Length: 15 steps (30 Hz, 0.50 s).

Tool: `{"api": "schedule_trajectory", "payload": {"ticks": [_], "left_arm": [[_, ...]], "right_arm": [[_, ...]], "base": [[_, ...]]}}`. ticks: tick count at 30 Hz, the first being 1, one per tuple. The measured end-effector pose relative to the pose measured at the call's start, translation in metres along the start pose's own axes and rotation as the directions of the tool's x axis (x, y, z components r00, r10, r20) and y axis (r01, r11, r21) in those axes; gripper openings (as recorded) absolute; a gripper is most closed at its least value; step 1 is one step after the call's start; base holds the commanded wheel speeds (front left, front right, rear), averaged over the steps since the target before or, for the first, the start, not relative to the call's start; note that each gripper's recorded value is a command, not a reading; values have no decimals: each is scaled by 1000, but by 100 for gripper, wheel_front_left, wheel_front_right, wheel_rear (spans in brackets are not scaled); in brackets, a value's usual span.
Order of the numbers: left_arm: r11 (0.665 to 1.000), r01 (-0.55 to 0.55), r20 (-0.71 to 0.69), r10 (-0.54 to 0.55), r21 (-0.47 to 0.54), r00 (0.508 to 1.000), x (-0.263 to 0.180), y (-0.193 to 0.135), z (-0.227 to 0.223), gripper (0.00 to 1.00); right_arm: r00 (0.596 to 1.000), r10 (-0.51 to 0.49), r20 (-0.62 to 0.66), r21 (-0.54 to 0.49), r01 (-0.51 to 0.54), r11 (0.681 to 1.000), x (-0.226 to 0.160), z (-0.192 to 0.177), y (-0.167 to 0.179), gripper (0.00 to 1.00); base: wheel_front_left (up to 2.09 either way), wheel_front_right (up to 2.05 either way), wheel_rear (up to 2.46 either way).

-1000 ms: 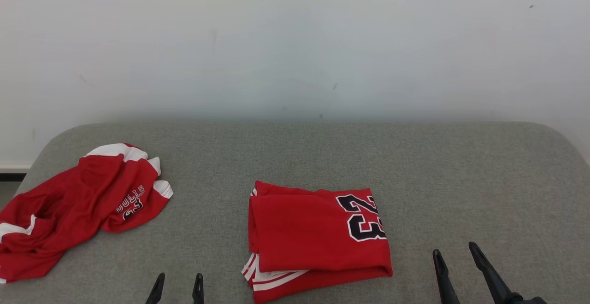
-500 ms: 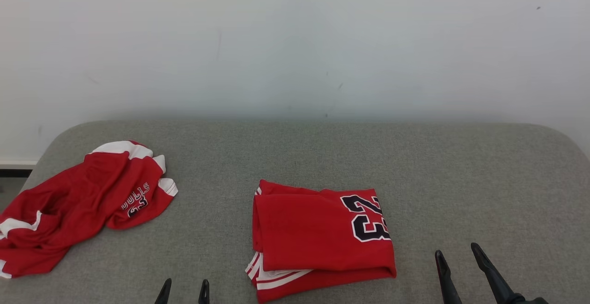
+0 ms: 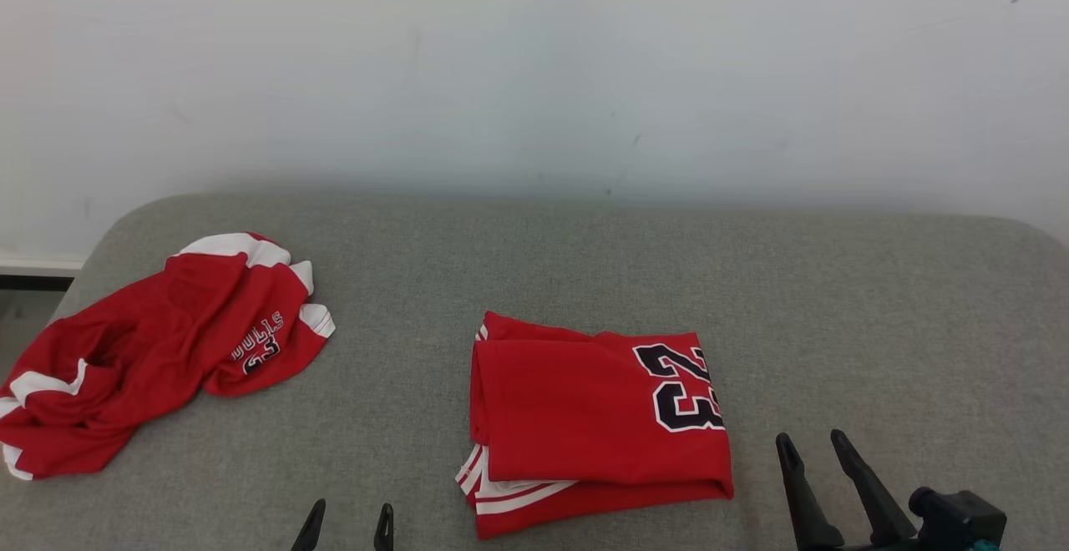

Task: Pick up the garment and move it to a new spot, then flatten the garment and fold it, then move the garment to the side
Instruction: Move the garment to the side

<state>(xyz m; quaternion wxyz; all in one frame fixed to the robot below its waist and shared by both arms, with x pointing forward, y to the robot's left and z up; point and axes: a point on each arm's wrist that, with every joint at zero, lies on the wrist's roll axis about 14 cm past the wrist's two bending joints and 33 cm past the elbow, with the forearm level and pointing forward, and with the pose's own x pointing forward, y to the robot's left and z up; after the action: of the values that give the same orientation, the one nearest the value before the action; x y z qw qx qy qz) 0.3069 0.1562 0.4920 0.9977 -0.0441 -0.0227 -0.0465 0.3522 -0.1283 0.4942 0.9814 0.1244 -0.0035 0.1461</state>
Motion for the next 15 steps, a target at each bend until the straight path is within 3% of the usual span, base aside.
{"api": "schedule_trajectory", "payload": {"ticks": [6, 15], "left_arm": [[1000, 4, -13, -4, 0, 1000, 5, -1, -3, 100], [1000, 17, -37, -18, -14, 999, 16, -6, -10, 100]], "right_arm": [[990, 3, -144, 114, 13, 993, 24, -32, -11, 100], [961, 81, -266, 280, -4, 960, 65, -42, -6, 100]], "base": [[0, 0, 0], [0, 0, 0]]}}
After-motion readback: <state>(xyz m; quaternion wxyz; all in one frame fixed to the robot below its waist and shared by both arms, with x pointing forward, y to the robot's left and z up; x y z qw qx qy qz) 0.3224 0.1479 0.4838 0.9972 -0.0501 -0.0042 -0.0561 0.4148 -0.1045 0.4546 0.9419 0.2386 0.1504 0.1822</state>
